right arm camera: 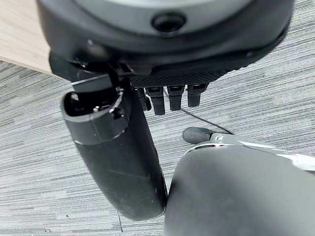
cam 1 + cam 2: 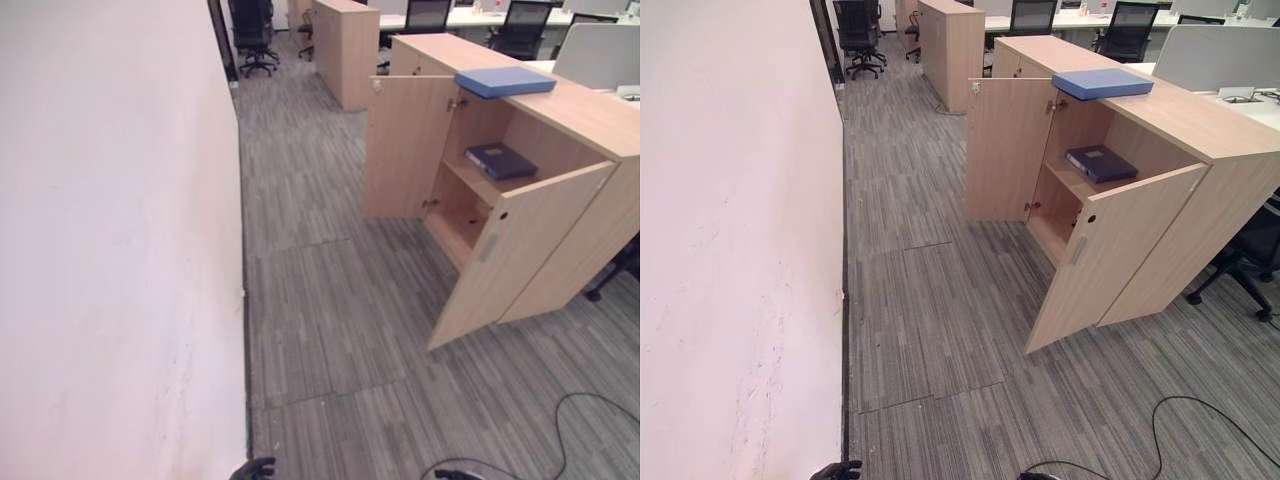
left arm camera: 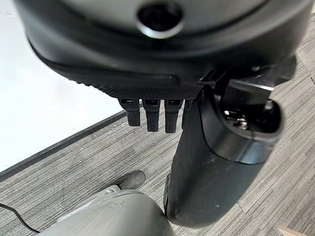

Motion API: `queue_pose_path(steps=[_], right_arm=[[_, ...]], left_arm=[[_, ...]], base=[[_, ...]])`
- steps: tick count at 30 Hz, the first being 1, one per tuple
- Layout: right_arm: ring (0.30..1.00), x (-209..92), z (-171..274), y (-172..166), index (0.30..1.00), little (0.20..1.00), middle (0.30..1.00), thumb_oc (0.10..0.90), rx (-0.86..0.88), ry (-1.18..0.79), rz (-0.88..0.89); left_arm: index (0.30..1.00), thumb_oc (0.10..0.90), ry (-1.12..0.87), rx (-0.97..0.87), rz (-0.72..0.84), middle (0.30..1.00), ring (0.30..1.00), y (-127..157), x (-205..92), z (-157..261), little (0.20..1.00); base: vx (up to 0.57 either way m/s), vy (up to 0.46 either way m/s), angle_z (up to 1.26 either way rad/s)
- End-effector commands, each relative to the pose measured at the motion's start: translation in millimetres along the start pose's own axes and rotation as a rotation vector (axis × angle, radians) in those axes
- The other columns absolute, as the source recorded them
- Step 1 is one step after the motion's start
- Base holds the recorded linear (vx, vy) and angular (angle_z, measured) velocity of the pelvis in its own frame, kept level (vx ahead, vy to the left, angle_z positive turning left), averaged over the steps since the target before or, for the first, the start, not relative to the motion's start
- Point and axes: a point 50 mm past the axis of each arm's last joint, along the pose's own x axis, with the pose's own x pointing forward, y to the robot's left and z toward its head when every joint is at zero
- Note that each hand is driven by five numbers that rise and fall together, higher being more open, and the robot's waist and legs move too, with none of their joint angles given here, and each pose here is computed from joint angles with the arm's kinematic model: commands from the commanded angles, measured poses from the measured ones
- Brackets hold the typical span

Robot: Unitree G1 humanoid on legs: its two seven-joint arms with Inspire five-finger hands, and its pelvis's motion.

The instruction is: Put the empty folder in the office cabinet

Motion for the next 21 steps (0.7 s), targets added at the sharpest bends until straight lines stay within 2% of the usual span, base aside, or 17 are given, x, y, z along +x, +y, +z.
queue_pose_path(steps=[1, 11, 21], right_arm=[[0.900, -1.7, -5.2, -8.9, 0.900, 0.900, 0.900, 0.800, -0.061, 0.049, -0.001], [0.900, -0.6, 5.8, -7.5, 0.900, 0.900, 0.900, 0.800, -0.040, 0.006, -0.015], [0.900, -3.5, -3.4, -20.1, 0.900, 0.900, 0.900, 0.800, -0.036, 0.034, -0.058]], left_arm=[[0.900, 0.800, 0.085, -0.011, -0.012, 0.900, 0.900, -2.8, -1.2, -15.5, 0.900], [0.900, 0.800, 0.025, -0.120, 0.035, 0.900, 0.900, 3.1, 1.5, 1.5, 0.900], [0.900, 0.800, 0.044, -0.324, 0.055, 0.900, 0.900, 1.2, -0.4, -9.6, 0.900]], base=[[0.01, -0.046, -0.01], [-0.03, -0.081, -0.06], [0.11, -0.006, 0.03]])
